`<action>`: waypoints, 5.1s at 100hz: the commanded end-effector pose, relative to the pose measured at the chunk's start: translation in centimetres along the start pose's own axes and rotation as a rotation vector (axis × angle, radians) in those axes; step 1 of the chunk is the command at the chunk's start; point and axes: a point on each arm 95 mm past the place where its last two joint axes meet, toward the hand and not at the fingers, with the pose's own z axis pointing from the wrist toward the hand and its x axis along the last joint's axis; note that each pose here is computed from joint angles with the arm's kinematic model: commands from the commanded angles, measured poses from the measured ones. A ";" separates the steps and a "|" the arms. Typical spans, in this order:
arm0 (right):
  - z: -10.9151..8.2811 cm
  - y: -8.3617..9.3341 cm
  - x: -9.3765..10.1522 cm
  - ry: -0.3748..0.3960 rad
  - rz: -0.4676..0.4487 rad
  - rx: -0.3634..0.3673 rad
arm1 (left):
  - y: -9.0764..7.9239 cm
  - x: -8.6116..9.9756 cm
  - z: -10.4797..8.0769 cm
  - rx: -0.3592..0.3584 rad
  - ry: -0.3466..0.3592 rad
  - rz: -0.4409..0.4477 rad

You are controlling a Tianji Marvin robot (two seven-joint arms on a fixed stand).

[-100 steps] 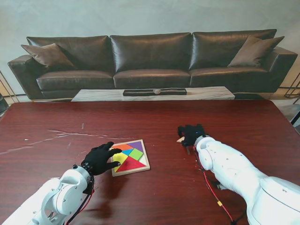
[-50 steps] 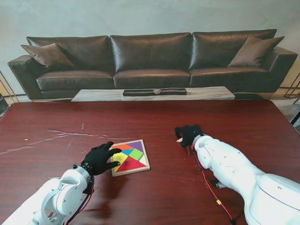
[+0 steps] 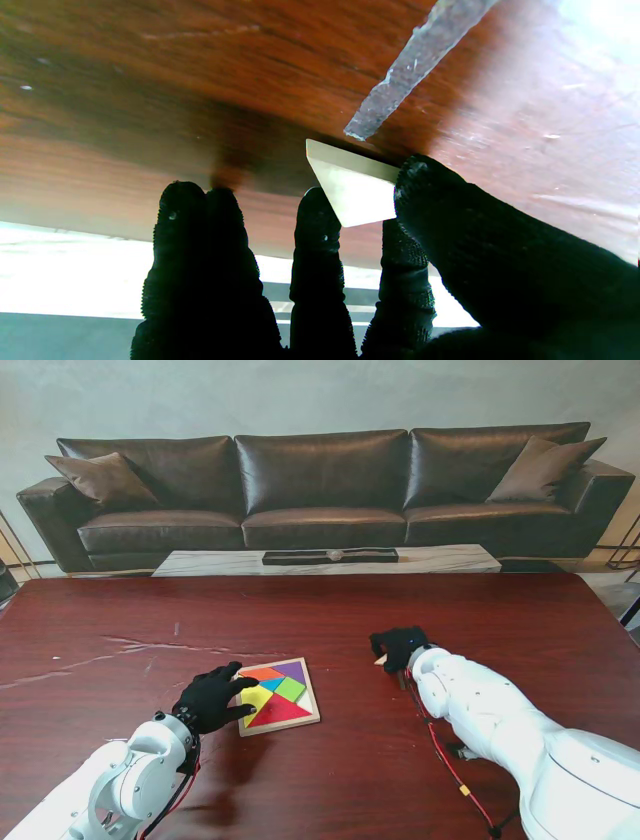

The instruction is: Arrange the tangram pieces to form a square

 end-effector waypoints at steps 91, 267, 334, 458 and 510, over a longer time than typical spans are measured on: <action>-1.2 -4.6 1.0 0.067 0.002 0.195 | -0.1 0.2 0.0 -0.002 0.003 -0.006; -0.8 -3.6 1.0 0.096 -0.041 0.145 | -0.1 0.3 -0.1 0.000 0.001 -0.024; -0.7 -2.4 1.2 0.136 -0.020 0.123 | -0.1 0.1 -0.2 0.011 -0.008 -0.018; -1.8 5.1 5.5 0.260 -0.023 -0.025 | -0.2 0.0 -0.4 0.020 -0.011 -0.015; -2.7 8.3 11.7 0.464 -0.007 -0.034 | -0.5 -0.2 -1.2 0.048 -0.027 -0.013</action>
